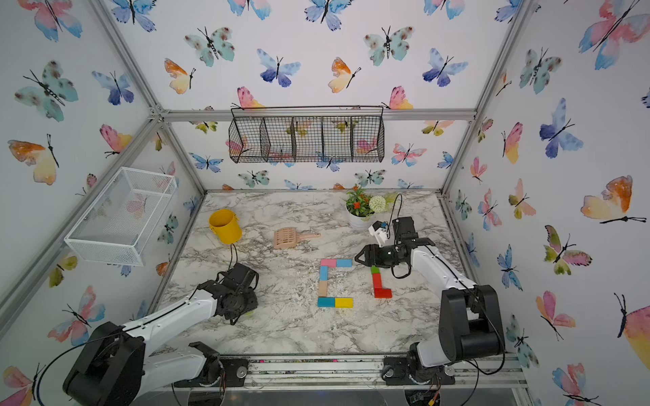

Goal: Assemble the letter c with building blocks
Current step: Pick up the building block from the center of the board.

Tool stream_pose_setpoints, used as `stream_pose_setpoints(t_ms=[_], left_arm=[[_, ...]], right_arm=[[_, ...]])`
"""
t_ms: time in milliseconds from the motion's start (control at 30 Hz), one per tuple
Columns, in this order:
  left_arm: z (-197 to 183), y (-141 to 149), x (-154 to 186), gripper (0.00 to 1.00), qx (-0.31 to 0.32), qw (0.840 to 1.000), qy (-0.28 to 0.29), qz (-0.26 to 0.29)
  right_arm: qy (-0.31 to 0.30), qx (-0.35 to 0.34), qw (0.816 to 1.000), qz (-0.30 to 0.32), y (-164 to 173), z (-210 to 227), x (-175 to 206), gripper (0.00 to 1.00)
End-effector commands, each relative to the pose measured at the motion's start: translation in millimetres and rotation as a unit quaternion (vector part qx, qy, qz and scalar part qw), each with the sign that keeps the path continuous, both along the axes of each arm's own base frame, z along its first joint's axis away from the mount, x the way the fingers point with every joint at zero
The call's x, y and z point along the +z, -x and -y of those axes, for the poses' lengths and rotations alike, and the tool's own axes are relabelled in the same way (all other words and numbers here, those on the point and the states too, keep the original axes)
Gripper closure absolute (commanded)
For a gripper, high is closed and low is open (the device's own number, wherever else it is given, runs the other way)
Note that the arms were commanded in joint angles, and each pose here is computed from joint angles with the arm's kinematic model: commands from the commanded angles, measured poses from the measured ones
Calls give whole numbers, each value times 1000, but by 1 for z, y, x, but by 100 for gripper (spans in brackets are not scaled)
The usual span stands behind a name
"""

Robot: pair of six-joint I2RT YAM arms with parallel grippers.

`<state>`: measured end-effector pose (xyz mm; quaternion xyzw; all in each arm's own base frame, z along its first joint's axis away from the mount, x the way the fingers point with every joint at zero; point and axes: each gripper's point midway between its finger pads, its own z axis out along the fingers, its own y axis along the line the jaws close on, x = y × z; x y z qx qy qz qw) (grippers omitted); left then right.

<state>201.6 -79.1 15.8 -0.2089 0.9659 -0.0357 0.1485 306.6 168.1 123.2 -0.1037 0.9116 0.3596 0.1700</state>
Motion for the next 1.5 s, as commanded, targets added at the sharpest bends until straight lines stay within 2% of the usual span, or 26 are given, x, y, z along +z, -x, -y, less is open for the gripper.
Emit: stream_pose_setpoints(t_ms=[0, 200, 333, 433, 533, 700, 1000, 1133, 1267, 1467], left_arm=[[2, 9, -9, 66, -6, 1000, 10, -13], [5, -1, 4, 74, -11, 1000, 12, 8], [12, -16, 27, 76, -28, 999, 19, 37], [18, -28, 49, 82, -43, 996, 27, 69], [23, -37, 66, 82, -65, 993, 30, 97], [45, -54, 106, 83, -146, 978, 48, 143], [91, -74, 185, 86, -311, 918, 64, 239], [106, -74, 206, 87, -360, 888, 76, 277], [125, -72, 223, 87, -401, 857, 102, 307], [157, -75, 245, 87, -467, 806, 109, 346]], right_arm=[[-19, 6, 1000, 13, 0, -6, 13, 38], [-40, 13, 999, 3, 5, -11, 12, 38], [-77, 22, 997, -8, 10, -19, 15, 38], [-90, 29, 995, -18, 11, -23, 20, 39], [-105, 36, 994, -15, 11, -26, 31, 39], [-131, 49, 990, -12, 13, -32, 42, 39], [-175, 86, 981, -4, 19, -41, 70, 39], [-191, 95, 977, -1, 21, -43, 83, 39], [-177, 85, 980, -9, 18, -41, 83, 39], [-165, 72, 984, -17, 15, -39, 83, 38]])
